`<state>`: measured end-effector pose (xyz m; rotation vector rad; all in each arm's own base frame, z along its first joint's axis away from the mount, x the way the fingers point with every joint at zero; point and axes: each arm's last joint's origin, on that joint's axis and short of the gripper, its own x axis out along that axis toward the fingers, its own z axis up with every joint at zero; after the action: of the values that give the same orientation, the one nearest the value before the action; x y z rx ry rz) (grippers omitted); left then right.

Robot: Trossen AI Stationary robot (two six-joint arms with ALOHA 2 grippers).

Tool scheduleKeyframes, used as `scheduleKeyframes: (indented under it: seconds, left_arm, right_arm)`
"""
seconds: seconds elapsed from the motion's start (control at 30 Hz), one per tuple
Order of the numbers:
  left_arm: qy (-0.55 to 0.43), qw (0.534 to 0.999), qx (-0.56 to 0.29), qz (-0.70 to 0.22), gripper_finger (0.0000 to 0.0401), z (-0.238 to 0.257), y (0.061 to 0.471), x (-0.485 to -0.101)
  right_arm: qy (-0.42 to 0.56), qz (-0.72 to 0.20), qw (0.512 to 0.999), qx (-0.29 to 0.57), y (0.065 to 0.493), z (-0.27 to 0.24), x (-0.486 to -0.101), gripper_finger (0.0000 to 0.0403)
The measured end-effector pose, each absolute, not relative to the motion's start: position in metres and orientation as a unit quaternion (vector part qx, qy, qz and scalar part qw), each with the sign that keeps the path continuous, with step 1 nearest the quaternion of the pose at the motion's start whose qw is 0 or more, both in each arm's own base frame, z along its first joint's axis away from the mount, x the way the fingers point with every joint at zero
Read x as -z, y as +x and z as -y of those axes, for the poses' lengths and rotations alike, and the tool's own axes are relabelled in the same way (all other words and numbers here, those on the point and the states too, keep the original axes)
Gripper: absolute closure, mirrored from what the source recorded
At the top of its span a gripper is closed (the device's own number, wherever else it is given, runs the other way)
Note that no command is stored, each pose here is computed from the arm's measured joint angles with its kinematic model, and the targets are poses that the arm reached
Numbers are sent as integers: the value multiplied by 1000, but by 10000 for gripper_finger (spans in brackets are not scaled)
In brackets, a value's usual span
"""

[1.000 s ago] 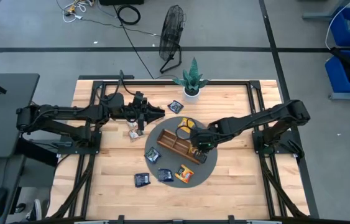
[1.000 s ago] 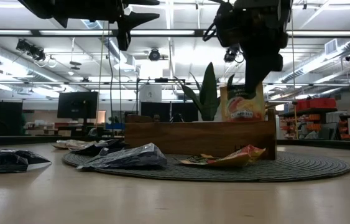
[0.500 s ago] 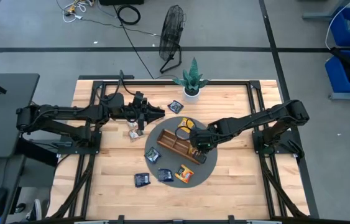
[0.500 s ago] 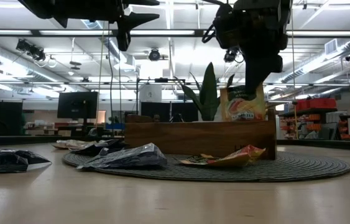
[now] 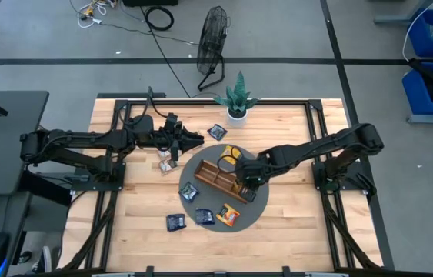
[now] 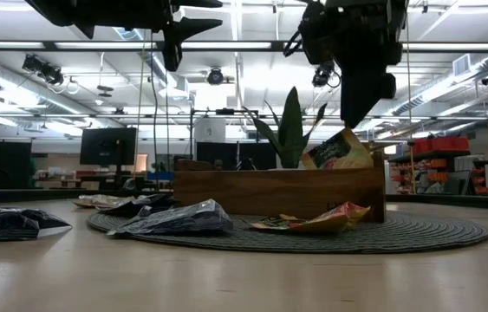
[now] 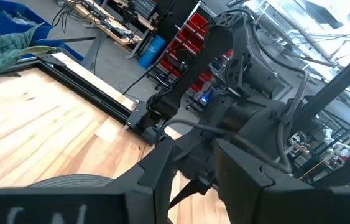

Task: Pick & Place Tea
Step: Put the yellow tea bag into the right section of the wooden organizer

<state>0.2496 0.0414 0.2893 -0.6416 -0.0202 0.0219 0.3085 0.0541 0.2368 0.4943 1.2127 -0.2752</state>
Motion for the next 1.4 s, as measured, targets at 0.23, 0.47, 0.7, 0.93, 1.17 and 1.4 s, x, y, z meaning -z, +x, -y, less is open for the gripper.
scheduleKeyframes:
  seconds: [0.23, 0.47, 0.7, 0.93, 1.17, 1.4]
  left_arm:
    - [-315, 949, -11, 10, 279, -41, 250, -289]
    - [-315, 949, -11, 9, 279, -41, 250, -289]
    - [-315, 949, -11, 9, 279, -41, 250, -289]
    - [-315, 949, -11, 9, 279, -41, 250, -289]
    - [-315, 949, -11, 9, 279, -41, 250, -289]
    - [-316, 949, -11, 9, 279, -41, 250, -289]
  right_arm:
    - [221, -538, 809, 89, 313, -52, -244, 277]
    - [220, -542, 808, 76, 317, -45, -240, 283]
    - [208, -545, 808, 77, 317, -37, -239, 293]
    - [219, -564, 794, 60, 320, -40, -231, 304]
    - [209, -571, 790, 74, 319, -39, -228, 314]
    - [214, -588, 777, 68, 323, -40, -218, 336]
